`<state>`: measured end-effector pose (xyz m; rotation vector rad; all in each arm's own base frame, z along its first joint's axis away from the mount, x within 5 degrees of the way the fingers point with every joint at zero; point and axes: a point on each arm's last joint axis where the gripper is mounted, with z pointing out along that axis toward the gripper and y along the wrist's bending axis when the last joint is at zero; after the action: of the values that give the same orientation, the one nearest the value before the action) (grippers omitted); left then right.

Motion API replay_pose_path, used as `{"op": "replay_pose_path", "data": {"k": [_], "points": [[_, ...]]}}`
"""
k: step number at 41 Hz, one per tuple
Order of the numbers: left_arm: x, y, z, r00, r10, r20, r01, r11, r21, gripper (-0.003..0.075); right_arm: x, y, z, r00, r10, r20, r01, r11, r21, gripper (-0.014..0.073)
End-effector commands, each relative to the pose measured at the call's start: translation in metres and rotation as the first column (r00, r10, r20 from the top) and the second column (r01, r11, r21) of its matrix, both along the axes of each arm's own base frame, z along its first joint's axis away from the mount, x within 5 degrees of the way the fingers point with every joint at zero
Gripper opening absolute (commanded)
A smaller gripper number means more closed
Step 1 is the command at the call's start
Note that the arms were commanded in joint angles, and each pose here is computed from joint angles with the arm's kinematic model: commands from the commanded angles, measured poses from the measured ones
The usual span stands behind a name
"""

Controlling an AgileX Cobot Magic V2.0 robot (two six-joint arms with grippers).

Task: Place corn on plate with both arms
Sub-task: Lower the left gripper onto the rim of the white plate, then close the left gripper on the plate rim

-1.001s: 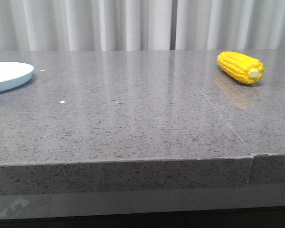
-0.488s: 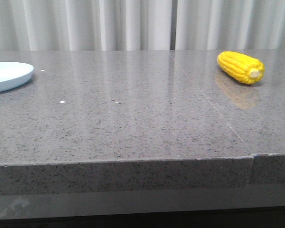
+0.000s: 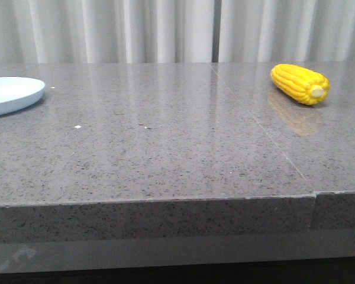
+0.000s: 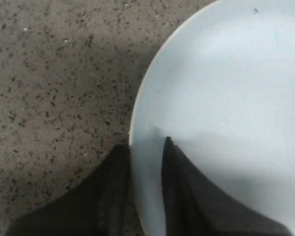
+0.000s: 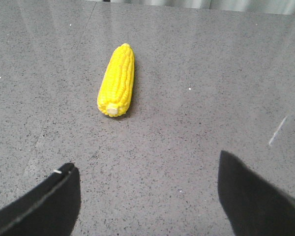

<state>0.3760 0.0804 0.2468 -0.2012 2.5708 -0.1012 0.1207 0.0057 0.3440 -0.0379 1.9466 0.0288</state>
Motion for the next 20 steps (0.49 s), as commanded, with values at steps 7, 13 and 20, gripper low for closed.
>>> {"op": "replay_pose_path", "data": {"k": [7, 13, 20], "points": [[0.000, 0.001, 0.027, 0.995, 0.010, 0.096, -0.012, 1.000, 0.015, -0.0020, 0.003, -0.001, 0.017, 0.994, -0.002, 0.106, 0.003, 1.000, -0.014, 0.0597], [-0.004, -0.002, 0.037, 0.992, 0.013, 0.125, -0.014, 1.000, 0.009, -0.0020, 0.003, -0.001, 0.017, 0.994, -0.002, 0.106, 0.003, 1.000, -0.014, 0.0597], [-0.014, -0.014, 0.070, 0.978, -0.009, 0.210, 0.006, 1.000, 0.017, -0.0020, 0.003, -0.001, 0.017, 0.994, -0.002, 0.106, 0.003, 1.000, -0.014, 0.0597]]}}
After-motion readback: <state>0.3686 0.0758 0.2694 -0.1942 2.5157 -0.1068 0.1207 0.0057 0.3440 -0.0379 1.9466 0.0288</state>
